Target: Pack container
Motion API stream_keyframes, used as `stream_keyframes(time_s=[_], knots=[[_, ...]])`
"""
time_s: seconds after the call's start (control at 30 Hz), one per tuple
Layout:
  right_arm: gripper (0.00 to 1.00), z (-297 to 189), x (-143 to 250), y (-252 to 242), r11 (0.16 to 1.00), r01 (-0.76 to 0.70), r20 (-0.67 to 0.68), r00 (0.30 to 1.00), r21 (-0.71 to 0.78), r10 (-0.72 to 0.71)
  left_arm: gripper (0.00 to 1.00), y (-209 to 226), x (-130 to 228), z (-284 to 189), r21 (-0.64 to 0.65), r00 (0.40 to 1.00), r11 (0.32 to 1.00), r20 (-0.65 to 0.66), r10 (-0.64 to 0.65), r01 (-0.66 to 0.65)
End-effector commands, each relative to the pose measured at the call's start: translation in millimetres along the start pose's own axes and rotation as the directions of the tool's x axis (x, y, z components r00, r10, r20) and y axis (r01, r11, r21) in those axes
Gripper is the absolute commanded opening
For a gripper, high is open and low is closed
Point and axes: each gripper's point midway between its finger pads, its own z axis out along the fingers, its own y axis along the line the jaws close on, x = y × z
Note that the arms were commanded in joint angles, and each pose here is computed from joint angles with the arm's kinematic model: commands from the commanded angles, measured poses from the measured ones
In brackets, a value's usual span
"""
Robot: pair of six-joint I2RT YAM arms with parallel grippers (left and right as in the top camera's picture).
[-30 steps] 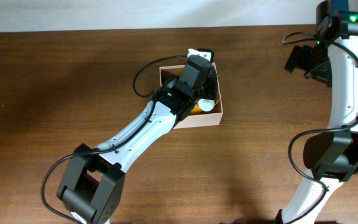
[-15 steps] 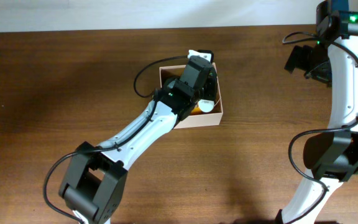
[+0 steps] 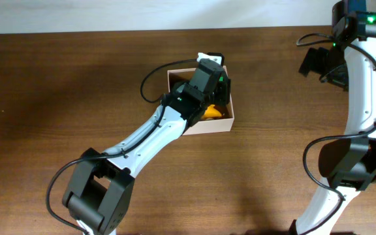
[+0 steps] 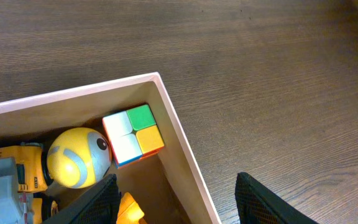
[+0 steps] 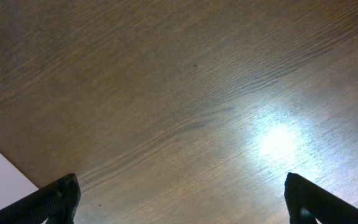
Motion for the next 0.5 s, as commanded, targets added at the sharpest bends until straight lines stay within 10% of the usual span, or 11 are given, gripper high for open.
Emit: stream_keyframes(time_s=[0.0, 0.47], knots=[[0.99, -15.3, -3.2, -3.1, 1.000, -0.021, 0.041, 0.999, -0.013, 0.021, 0.61, -4.7, -2.8, 3.2, 0.013, 1.000, 1.000, 0.004, 0.000, 0.000], [0.99, -15.3, -3.2, -3.1, 1.000, -0.021, 0.041, 0.999, -0.013, 0.021, 0.70, -10.9, -68.1, -47.5, 0.012, 0.971, 0.987, 0.177, 0.158, -0.163]])
